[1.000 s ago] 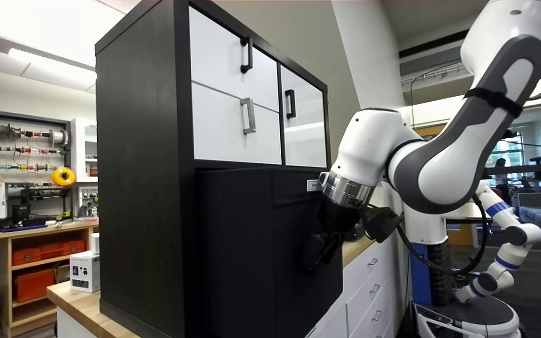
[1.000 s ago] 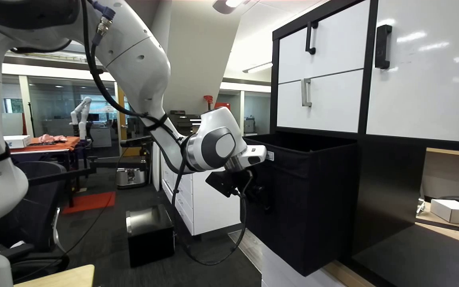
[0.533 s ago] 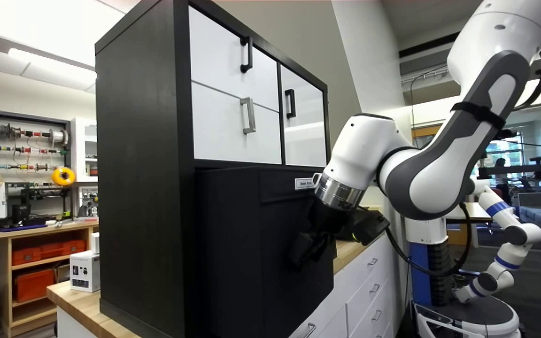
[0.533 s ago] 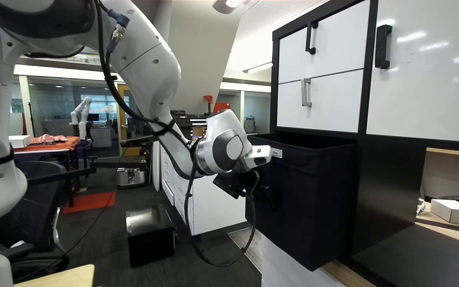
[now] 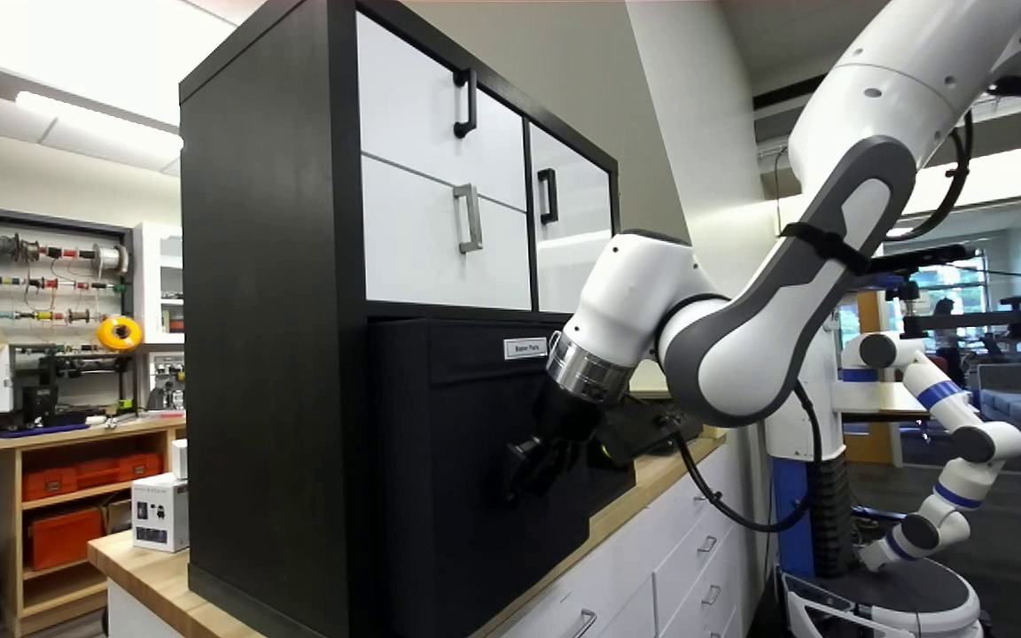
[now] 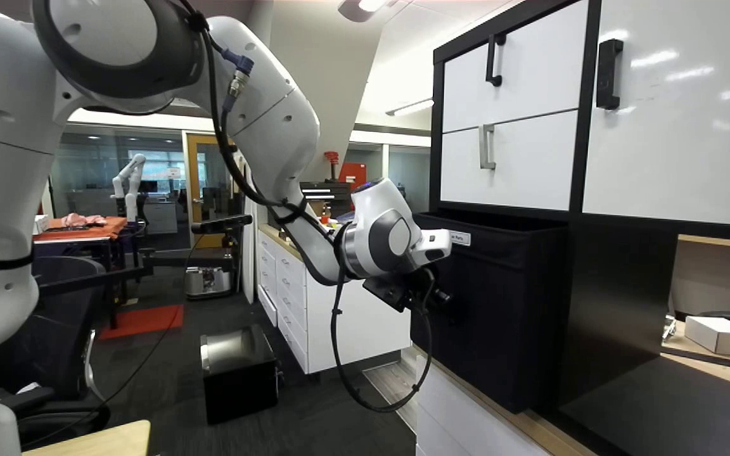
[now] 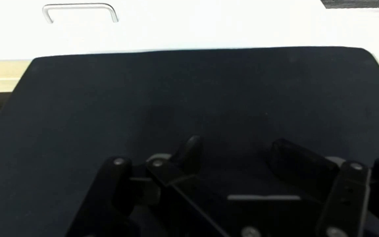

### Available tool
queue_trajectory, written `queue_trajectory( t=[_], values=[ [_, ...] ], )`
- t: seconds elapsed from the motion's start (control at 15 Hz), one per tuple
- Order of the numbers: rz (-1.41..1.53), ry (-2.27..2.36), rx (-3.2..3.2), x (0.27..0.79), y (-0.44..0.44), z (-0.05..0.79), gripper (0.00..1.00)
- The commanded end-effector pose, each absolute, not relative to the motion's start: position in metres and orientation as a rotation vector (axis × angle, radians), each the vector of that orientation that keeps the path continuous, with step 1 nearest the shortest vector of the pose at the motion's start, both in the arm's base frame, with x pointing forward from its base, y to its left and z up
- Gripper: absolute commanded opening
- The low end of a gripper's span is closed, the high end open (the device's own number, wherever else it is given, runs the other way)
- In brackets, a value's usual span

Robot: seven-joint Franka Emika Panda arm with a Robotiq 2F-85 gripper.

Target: Slide the basket back into the shelf

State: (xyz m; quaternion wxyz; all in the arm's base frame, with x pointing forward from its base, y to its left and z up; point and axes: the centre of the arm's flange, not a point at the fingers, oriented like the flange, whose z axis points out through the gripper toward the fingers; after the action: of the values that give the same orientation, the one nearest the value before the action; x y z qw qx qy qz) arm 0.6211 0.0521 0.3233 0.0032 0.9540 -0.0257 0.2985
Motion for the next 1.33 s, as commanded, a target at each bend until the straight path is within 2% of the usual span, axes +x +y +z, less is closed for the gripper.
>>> queue_trajectory(
  t=[0.0,0.27,0.6,1.07,1.13,1.27],
  values=[
    [1.044,-0.105,2.960,0.665,0.060,0.323,0.27],
    [1.077,-0.112,2.939,0.682,0.059,0.323,0.03],
    [1.099,-0.097,2.916,0.695,0.061,0.320,0.00],
    [1.080,-0.069,2.893,0.697,0.065,0.325,0.01],
    [1.046,-0.059,2.902,0.689,0.067,0.328,0.25],
    [0.980,-0.058,2.935,0.669,0.072,0.336,0.28]
  ],
)
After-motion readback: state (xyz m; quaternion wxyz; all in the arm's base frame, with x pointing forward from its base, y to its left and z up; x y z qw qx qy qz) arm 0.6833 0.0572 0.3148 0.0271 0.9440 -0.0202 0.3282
